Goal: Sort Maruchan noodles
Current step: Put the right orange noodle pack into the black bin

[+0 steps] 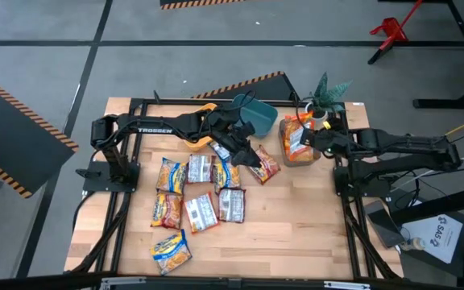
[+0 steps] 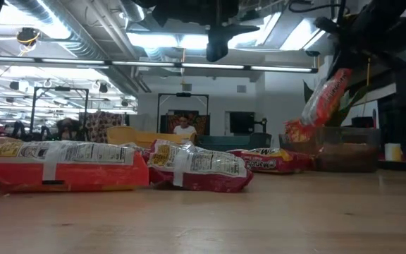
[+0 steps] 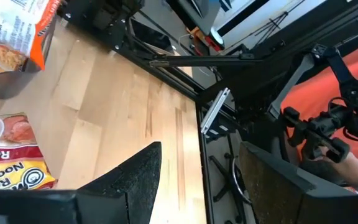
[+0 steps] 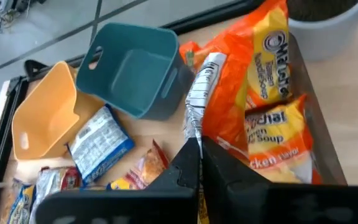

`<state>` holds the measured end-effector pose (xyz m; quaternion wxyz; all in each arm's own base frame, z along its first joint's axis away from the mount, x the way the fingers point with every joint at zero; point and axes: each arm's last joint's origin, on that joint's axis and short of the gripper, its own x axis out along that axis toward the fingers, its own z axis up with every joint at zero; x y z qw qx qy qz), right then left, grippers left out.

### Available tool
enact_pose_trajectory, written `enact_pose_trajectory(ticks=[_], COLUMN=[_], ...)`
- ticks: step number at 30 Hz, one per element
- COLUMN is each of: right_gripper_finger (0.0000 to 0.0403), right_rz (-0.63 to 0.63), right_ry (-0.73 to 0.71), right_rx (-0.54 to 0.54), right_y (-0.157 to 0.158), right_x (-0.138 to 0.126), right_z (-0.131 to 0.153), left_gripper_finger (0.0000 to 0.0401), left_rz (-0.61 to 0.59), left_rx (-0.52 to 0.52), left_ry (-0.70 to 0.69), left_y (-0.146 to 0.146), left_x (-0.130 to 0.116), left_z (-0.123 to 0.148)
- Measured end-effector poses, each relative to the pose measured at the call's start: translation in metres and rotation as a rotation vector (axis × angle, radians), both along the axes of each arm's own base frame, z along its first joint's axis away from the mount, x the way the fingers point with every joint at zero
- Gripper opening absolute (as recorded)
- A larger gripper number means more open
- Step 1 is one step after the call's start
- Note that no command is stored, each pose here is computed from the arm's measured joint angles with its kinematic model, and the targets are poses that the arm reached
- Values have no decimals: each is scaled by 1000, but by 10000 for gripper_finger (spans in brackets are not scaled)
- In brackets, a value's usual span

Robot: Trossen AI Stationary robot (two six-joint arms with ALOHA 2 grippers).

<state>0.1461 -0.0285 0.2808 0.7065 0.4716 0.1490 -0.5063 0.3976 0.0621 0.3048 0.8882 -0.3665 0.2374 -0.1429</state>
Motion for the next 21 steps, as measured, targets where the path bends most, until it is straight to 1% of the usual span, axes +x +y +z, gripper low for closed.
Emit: enact_pose_trajectory(ticks=[11, 16, 21], right_gripper_finger=[0, 0, 0], right_rz=[30, 53, 44], right_ry=[108, 77, 92], right_rx=[28, 18, 18], right_y=[-16, -22, -26], right_x=[6, 10, 9], right_z=[-8, -6, -6], left_gripper_finger=[210, 210, 210], left_rz=[27, 30, 31], left_rx=[12, 13, 14], left_ry=[2, 2, 2], left_y=[1, 1, 1], left_x=[0, 0, 0], left_z=[0, 0, 0])
